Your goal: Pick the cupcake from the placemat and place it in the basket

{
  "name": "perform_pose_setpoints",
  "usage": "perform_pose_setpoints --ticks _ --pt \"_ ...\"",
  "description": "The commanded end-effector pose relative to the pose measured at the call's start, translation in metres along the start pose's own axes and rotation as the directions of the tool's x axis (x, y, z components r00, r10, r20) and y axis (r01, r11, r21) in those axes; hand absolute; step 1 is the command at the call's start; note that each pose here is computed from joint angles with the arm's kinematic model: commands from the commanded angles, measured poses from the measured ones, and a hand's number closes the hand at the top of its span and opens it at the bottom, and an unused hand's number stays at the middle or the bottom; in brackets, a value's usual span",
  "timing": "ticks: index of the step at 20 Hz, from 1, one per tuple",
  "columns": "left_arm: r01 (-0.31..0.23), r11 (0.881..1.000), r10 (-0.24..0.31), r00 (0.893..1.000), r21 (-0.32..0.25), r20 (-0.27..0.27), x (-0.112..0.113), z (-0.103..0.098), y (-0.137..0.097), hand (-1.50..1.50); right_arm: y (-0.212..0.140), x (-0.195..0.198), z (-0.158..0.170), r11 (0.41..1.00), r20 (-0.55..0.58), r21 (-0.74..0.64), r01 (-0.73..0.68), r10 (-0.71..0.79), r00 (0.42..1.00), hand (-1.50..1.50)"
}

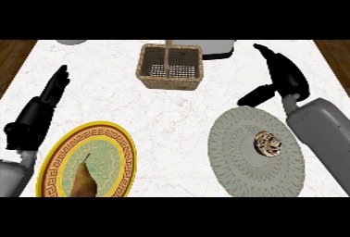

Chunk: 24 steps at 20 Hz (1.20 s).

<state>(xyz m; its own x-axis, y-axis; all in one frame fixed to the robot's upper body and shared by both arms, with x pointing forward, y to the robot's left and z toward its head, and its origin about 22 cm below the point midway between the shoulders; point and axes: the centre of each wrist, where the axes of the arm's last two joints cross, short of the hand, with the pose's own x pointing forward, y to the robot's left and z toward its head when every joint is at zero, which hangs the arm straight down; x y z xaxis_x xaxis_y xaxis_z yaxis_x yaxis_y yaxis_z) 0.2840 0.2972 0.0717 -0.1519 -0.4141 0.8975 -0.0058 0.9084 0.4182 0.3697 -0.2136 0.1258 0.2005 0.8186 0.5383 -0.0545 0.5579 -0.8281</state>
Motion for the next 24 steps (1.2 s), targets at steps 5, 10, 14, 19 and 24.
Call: perform_pose_setpoints --ticks 5,10,14,19,24 --pt "-0.015 1.0 0.014 1.0 0.009 0.02 -0.004 0.0 0.004 0.0 -0.059 0.048 0.018 0.892 -0.086 0.374 -0.255 0.307 0.948 -1.5" --pt "-0.01 1.0 0.01 1.0 -0.004 0.019 0.0 0.001 -0.007 0.0 -0.091 0.047 0.024 0.861 -0.164 0.448 -0.241 0.344 0.925 -1.5" --pt "-0.01 1.0 0.01 1.0 0.001 0.023 0.004 -0.011 -0.005 0.0 -0.092 0.043 0.038 0.853 -0.165 0.464 -0.238 0.347 0.923 -1.5" --pt "-0.033 0.999 0.033 0.999 -0.003 0.035 0.012 -0.021 -0.007 0.0 -0.054 0.014 0.036 0.836 -0.171 0.494 -0.237 0.361 0.917 -1.5" --pt "-0.011 1.0 0.011 0.999 -0.011 0.034 -0.004 0.006 -0.004 0.0 -0.044 -0.008 0.021 0.8 -0.195 0.55 -0.242 0.404 0.894 -1.5"
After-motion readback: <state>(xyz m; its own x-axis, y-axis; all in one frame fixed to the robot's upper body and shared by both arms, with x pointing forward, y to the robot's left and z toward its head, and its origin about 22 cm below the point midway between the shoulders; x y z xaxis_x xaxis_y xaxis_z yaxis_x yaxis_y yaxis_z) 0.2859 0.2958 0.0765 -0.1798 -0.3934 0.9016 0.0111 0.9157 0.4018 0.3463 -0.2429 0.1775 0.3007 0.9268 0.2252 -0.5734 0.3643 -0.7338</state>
